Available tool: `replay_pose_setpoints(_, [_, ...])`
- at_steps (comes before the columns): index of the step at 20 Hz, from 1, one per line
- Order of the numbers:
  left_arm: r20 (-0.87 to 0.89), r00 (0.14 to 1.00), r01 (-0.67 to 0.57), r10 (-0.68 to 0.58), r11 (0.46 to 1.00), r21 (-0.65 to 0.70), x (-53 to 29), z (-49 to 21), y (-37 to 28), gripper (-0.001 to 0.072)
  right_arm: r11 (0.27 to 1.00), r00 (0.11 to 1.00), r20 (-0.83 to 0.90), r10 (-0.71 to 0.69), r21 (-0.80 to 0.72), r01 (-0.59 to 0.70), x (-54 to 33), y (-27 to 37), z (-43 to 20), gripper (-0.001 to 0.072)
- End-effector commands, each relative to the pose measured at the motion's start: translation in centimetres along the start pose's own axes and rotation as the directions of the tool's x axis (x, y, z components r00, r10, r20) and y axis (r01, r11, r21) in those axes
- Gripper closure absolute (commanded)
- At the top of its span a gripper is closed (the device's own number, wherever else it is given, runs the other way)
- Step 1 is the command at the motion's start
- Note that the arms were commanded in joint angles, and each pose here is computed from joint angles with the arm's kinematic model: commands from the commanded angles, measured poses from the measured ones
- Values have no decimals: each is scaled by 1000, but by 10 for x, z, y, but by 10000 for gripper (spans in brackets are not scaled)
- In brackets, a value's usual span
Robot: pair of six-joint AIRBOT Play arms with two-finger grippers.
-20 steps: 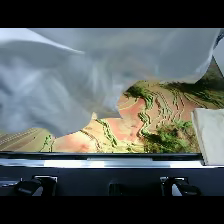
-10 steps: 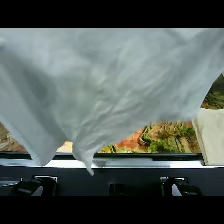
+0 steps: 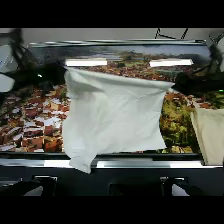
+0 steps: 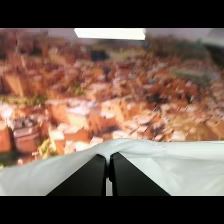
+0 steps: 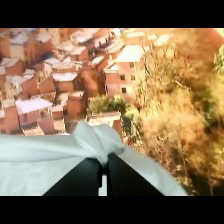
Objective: Fold the clothes and pants, and hang the long-sleeved shirts on hangers.
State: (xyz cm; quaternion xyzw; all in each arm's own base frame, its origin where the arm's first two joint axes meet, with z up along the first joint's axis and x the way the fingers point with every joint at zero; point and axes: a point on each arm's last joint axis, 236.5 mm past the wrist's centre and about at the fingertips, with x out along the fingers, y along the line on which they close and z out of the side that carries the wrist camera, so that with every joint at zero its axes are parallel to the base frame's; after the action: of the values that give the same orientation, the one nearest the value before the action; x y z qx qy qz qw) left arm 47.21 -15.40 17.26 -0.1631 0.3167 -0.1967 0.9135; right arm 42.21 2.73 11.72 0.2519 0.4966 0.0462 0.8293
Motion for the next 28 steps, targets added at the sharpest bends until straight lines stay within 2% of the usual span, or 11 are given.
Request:
replay_pose_setpoints(1, [-279,959,5,-60,981,-195,73,-93,26,683,976,971,-229,62,216,-11,83,-23,-40,672])
replay_pose_setpoints(4, [-395,908,13,-143,949,-314,85,-130,19,677,957,943,-308,129,286,-37,104,-19,-55,671])
replay_pose_setpoints(5, [-406,902,-5,-145,938,-347,82,-132,21,641,956,949,-289,126,289,-39,105,-21,-50,661])
replay_pose_setpoints(6, [-411,899,-18,-148,928,-373,77,-129,25,542,950,960,-249,131,309,-49,100,-23,-36,478])
replay_pose_setpoints(7, [-439,884,-23,-163,921,-388,65,-127,31,246,946,966,-217,140,316,-66,88,-27,-21,229])
replay_pose_setpoints(8, [-482,859,-35,-174,918,-394,47,-127,41,52,961,970,-200,135,264,-79,68,-35,-7,104])
replay_pose_setpoints(12, [-679,731,-252,-68,898,-362,-61,-151,125,52,962,970,-240,-32,257,95,-13,-124,-4,76])
replay_pose_setpoints(16, [-694,718,-360,-47,829,-428,-118,-214,160,122,917,911,-394,-125,304,257,-45,-174,-46,103])
replay_pose_setpoints(20, [-659,722,-293,-211,769,-568,-107,-316,132,126,915,893,-440,-99,312,255,-49,-168,-58,104])
replay_pose_setpoints(24, [-506,813,-198,-289,680,-706,-70,-341,112,127,916,884,-460,-90,309,254,-53,-164,-63,104])
replay_pose_setpoints(28, [-503,820,-204,-272,683,-702,-57,-344,112,127,917,888,-449,-95,307,253,-54,-164,-61,104])
